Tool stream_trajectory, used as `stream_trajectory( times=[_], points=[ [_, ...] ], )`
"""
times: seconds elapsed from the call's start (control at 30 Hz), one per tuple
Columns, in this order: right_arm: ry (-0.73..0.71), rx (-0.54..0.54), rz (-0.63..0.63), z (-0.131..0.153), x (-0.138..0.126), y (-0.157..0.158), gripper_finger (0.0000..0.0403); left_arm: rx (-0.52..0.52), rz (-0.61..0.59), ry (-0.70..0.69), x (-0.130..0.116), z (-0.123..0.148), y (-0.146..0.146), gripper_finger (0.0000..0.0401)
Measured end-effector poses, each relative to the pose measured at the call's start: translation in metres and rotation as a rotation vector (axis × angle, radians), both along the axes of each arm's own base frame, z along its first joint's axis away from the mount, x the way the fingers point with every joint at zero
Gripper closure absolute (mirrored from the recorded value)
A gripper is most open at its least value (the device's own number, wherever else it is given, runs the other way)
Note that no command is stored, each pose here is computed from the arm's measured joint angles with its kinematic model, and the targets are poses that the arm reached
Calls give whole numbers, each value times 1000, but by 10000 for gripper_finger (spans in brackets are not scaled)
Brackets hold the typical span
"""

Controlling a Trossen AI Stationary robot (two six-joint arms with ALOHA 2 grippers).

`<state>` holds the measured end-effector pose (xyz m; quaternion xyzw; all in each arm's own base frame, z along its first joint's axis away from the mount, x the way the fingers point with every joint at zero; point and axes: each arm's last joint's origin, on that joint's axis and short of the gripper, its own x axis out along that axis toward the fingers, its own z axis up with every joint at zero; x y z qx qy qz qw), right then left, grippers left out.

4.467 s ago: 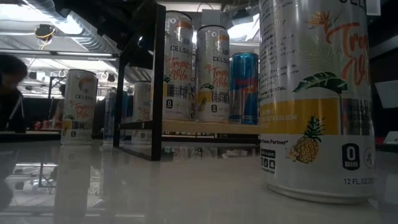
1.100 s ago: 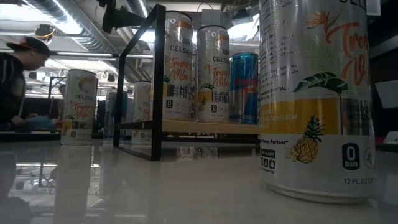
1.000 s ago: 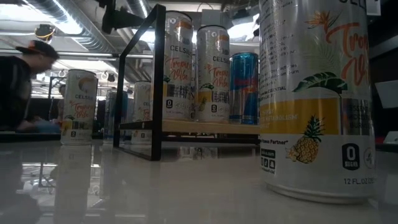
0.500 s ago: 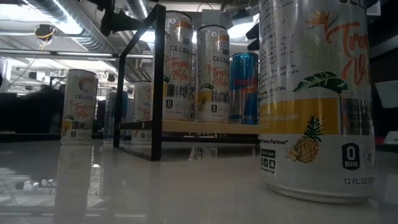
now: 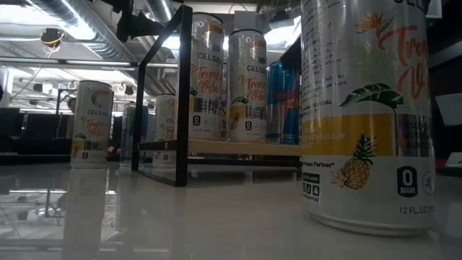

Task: Place canned beverage on shelf
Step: Adjust the blue soda can on the shelf

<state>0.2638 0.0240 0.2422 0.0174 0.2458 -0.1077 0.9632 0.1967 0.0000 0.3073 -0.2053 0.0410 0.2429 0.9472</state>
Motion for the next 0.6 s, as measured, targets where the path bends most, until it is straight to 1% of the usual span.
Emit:
stream_trajectory(
  times=[0.1, 0.27, 0.33, 0.43, 0.6],
  points=[
    [24, -16, -26, -6, 3, 0, 49, 0, 0, 0, 0, 0, 0, 36],
    [38, -16, -24, -12, 7, 0, 50, 0, 0, 0, 0, 0, 0, 36],
    [34, -14, -22, -12, 7, 0, 56, 0, 0, 0, 0, 0, 0, 36],
    [25, -13, -23, -11, 8, 0, 82, 0, 0, 1, 0, 0, 0, 36],
    [23, -11, -23, -10, 8, 0, 150, 0, 0, 1, 0, 0, 0, 36]
  ],
)
